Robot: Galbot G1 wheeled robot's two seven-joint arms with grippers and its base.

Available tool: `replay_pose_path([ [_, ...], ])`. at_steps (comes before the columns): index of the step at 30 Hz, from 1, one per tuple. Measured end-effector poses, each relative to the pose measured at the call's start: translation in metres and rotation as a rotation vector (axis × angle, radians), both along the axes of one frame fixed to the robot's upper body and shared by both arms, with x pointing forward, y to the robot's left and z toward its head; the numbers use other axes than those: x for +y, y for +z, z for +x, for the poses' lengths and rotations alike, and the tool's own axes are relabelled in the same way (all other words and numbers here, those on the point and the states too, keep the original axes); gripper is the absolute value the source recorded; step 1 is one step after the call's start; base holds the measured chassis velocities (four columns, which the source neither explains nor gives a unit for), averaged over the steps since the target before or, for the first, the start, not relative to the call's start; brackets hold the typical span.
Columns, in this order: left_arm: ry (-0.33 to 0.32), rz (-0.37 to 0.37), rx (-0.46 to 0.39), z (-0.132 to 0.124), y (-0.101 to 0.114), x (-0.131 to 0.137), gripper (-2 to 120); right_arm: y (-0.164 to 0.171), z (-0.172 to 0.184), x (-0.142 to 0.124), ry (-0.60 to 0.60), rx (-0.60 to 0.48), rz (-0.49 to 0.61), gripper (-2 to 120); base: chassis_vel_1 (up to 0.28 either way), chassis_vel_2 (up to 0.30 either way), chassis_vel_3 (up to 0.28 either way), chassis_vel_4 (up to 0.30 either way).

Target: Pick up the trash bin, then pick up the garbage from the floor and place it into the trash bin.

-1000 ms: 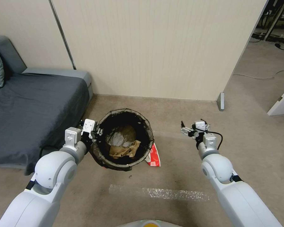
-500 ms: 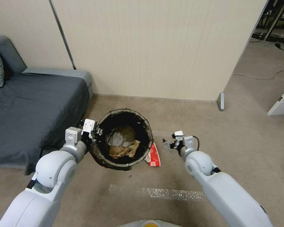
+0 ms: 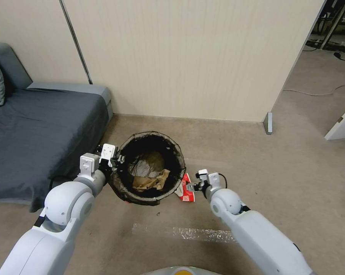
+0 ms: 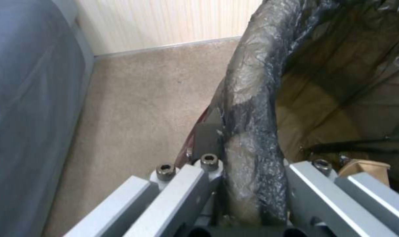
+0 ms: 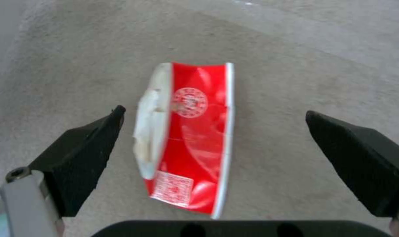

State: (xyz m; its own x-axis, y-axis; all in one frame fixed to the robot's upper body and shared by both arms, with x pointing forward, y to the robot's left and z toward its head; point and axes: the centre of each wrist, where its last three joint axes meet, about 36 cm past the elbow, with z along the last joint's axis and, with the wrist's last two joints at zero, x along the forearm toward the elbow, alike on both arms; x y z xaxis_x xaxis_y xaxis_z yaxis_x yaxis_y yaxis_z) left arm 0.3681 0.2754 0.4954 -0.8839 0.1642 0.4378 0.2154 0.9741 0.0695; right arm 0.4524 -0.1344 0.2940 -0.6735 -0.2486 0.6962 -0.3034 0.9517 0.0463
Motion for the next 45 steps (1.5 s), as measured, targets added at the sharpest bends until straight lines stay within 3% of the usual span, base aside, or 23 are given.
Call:
replay_pose_path([
  [9, 0.001, -0.002, 0.005, 0.001, -0.002, 0.000, 1, -0.008, 0.028, 0.026, 0.027, 0.006, -0.007, 100, 0.000, 0.000, 0.000, 0.000],
  [24, 0.001, -0.008, 0.008, 0.001, -0.004, -0.003, 0, -0.027, 0.067, 0.025, 0.001, 0.052, -0.025, 100, 0.000, 0.000, 0.000, 0.000],
  [45, -0.004, -0.005, 0.011, 0.004, -0.005, -0.003, 0, -0.067, 0.036, 0.049, 0.059, 0.108, -0.077, 100, 0.000, 0.000, 0.000, 0.000],
])
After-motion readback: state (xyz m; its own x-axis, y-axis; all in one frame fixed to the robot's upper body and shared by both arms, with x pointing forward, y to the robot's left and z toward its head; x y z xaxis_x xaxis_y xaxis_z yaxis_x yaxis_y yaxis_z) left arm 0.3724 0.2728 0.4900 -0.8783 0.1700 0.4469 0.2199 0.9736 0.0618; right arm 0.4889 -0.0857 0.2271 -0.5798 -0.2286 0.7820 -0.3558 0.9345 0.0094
